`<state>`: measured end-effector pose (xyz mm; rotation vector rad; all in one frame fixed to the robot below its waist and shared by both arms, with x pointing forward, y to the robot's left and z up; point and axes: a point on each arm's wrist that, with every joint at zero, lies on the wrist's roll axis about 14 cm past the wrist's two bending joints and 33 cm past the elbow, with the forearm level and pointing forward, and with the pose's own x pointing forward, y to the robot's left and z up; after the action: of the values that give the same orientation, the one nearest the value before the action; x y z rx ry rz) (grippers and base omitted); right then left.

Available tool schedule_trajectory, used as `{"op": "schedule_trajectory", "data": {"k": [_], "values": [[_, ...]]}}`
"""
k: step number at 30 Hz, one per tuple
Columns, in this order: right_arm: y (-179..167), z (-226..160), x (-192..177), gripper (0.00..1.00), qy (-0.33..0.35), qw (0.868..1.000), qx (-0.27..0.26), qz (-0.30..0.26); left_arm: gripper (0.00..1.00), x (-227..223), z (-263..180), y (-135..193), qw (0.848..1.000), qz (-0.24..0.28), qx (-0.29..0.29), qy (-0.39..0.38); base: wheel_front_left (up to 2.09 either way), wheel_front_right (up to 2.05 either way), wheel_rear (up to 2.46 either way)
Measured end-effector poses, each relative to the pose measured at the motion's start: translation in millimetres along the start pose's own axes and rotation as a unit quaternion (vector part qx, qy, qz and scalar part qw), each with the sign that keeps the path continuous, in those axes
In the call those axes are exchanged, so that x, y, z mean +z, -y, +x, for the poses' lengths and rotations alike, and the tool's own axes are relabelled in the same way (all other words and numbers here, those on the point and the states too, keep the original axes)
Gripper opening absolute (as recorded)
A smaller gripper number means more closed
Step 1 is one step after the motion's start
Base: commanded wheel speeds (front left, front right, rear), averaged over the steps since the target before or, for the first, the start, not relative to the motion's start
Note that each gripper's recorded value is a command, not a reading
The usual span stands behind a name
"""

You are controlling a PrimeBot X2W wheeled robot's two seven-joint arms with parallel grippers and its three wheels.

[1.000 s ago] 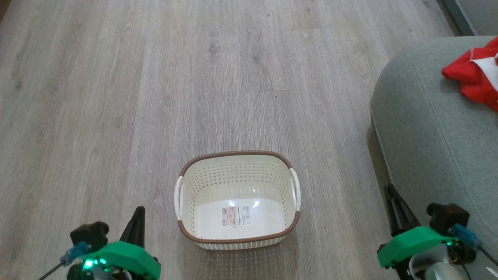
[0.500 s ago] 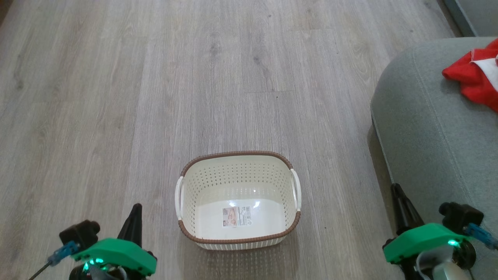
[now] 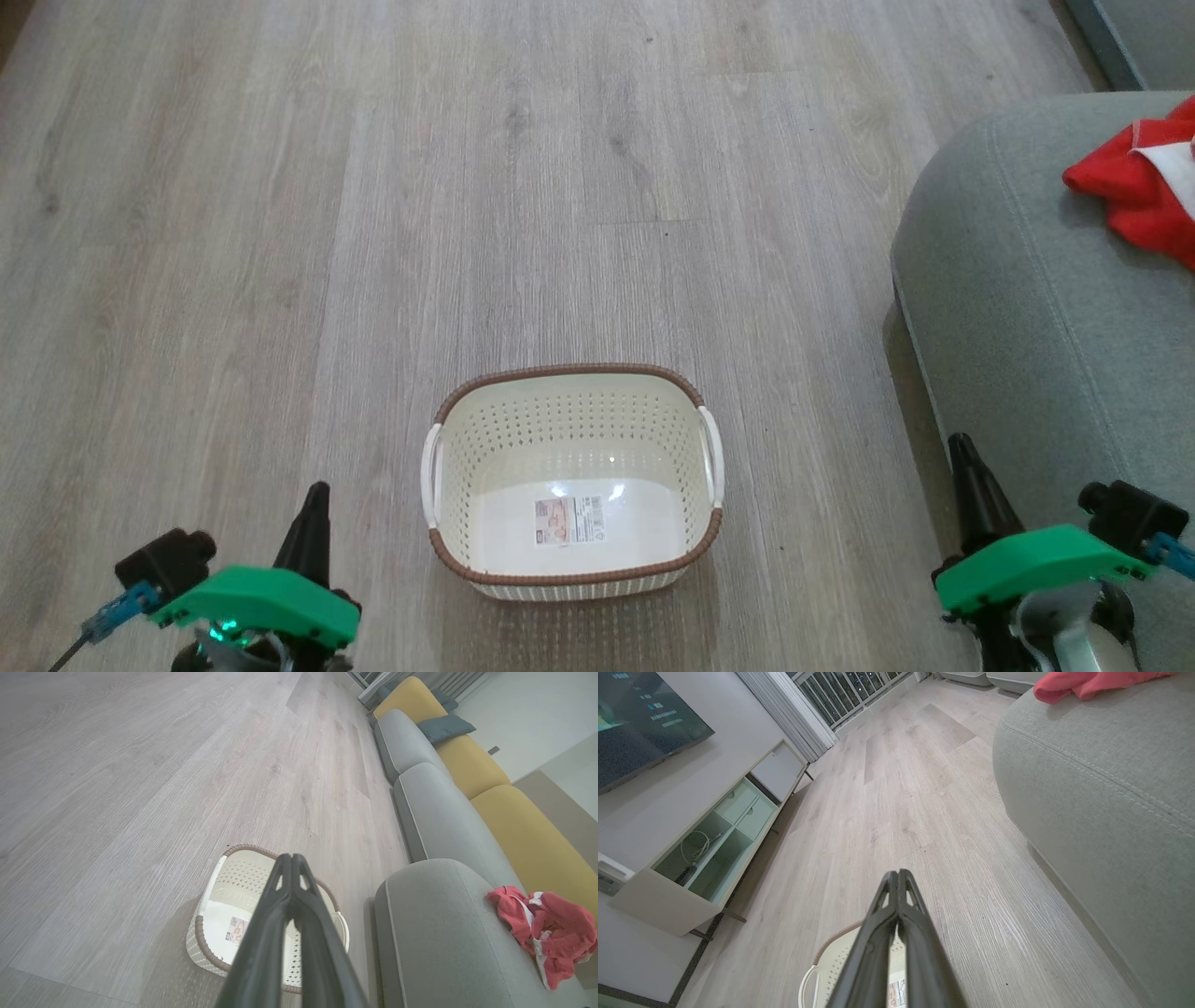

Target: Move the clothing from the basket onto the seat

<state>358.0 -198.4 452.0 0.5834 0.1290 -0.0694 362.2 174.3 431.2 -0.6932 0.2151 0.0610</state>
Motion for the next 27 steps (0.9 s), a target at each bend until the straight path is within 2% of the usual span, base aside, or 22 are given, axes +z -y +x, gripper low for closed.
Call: {"op": "schedule_trajectory", "data": {"k": [15, 27], "values": [[2, 3, 4, 0.00, 0.001, 0.996, -0.009, 0.085, 0.00, 5, 0, 0, 0.997, -0.076, 0.003, 0.001, 0.00, 0.00, 0.00], [4, 4, 6, 0.00, 0.002, 0.986, -0.013, 0.164, 0.00, 12, 1, 1, 0.989, -0.148, 0.000, 0.007, 0.00, 0.00, 0.00]]}}
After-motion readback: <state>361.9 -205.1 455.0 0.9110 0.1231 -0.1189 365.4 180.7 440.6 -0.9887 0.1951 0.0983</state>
